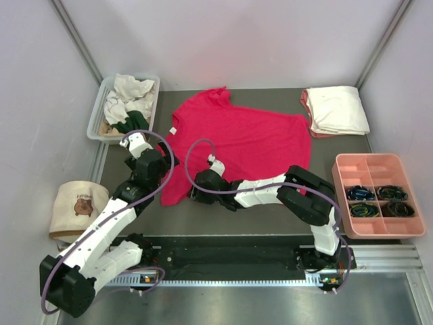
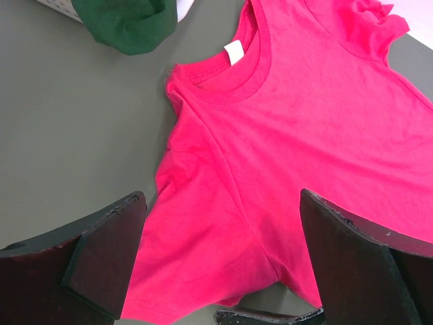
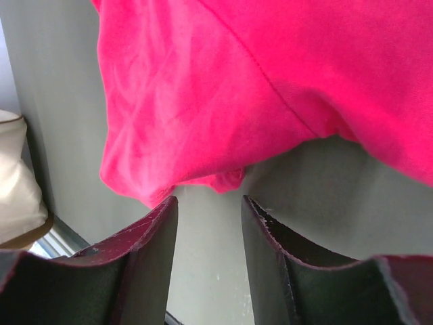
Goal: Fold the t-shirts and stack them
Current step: Flatten out the tshirt
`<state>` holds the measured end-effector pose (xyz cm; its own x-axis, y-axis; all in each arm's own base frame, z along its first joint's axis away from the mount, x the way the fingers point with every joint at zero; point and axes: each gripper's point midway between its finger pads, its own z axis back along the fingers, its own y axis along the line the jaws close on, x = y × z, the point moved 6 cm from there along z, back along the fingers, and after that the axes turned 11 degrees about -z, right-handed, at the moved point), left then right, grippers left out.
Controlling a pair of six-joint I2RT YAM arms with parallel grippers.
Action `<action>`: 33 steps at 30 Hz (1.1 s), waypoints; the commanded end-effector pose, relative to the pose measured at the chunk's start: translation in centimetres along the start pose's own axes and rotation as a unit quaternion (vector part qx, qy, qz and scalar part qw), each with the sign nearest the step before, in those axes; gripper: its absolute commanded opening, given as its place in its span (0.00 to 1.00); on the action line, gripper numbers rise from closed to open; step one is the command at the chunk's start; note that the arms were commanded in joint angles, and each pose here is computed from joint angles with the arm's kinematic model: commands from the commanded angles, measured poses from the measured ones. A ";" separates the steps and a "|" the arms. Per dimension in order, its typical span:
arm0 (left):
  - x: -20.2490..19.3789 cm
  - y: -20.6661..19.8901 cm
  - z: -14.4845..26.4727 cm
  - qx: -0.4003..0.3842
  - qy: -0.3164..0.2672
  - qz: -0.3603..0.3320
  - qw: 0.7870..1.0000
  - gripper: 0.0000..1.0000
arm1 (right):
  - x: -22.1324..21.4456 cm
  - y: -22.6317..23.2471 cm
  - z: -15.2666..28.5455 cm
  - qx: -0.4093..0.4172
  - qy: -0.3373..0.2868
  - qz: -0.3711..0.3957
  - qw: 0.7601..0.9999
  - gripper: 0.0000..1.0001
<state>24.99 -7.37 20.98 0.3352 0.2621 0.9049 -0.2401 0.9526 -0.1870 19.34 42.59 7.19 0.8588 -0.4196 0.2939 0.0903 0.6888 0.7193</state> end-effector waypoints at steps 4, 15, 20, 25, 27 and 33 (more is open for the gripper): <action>0.6 -0.3 -0.3 0.000 -0.010 0.003 1.000 0.99 | 0.6 -3.1 -0.7 -0.069 -0.029 0.012 0.997 0.44; 0.0 -0.7 -1.1 0.000 0.000 0.001 1.000 0.99 | 1.1 -5.2 -1.4 -0.091 -0.033 0.003 0.995 0.44; 0.1 -0.6 -1.0 0.003 -0.002 0.000 1.000 0.99 | 1.0 -5.4 -2.1 -0.095 -0.024 0.007 0.995 0.38; 0.0 -0.5 -1.0 0.005 -0.001 -0.001 1.000 0.99 | 0.6 -5.7 -2.5 -0.098 -0.015 0.009 0.995 0.31; -0.1 -0.5 -1.0 0.004 0.000 0.000 1.000 0.99 | 0.6 -5.9 -2.7 -0.100 -0.015 0.009 0.995 0.29; -0.3 -0.5 -1.0 0.003 0.003 0.000 1.000 0.99 | 0.6 -6.1 -2.6 -0.105 -0.011 0.010 0.994 0.28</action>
<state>25.53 -7.71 19.58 0.3830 0.2425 0.8913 -0.2436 0.9573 -0.1557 21.61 42.74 6.32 0.8191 -0.4852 0.3061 0.1220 0.6686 0.7335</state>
